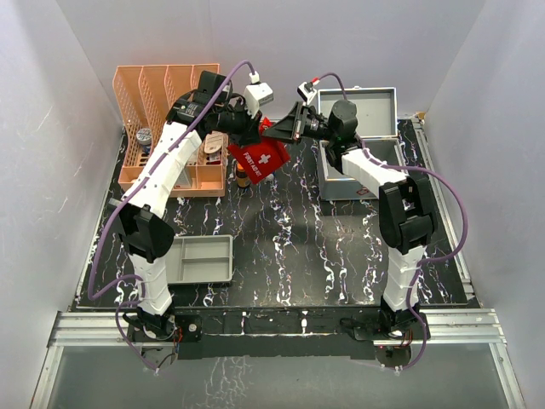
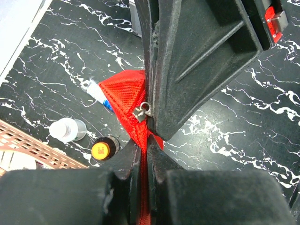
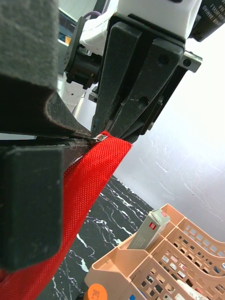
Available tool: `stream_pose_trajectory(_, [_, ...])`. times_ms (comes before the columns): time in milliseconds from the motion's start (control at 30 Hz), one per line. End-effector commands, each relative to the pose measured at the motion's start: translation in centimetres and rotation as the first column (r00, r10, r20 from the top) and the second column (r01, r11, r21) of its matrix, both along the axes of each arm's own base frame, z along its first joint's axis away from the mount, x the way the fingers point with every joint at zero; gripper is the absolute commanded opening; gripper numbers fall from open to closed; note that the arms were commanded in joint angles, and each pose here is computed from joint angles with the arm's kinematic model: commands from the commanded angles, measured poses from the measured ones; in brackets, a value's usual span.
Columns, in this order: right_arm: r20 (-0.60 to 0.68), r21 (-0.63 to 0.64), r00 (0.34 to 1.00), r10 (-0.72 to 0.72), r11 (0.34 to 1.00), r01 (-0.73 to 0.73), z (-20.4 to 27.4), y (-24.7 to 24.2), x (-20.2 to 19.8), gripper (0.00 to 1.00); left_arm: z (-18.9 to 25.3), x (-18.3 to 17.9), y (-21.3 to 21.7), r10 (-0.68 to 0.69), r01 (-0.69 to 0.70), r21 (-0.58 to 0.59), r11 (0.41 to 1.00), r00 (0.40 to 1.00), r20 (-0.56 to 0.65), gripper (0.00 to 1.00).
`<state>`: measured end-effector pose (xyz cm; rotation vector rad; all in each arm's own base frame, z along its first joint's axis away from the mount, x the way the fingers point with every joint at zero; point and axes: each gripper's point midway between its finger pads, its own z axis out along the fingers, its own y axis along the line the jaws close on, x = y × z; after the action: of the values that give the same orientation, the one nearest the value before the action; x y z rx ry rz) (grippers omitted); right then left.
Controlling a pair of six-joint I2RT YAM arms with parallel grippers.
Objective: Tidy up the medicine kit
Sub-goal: Zip the medicine pouch.
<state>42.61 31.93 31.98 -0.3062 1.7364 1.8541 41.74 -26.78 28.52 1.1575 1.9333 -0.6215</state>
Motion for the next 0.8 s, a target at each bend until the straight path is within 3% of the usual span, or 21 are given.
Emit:
stream_pose_trajectory(0, [0.084, 0.006, 0.996, 0.015, 1.0, -0.016, 1.4, -1.1, -1.3, 0.0, 3.1, -0.9, -0.2, -0.025, 0.027, -0.026, 0.999, 0.997, 0.068, 0.0])
stream_pose_trajectory(767, [0.012, -0.108, 0.999, -0.044, 0.993, 0.045, -4.0, -3.5, -2.4, 0.0, 3.7, -1.3, -0.2, -0.03, 0.032, -0.03, 0.999, 0.998, 0.062, 0.0])
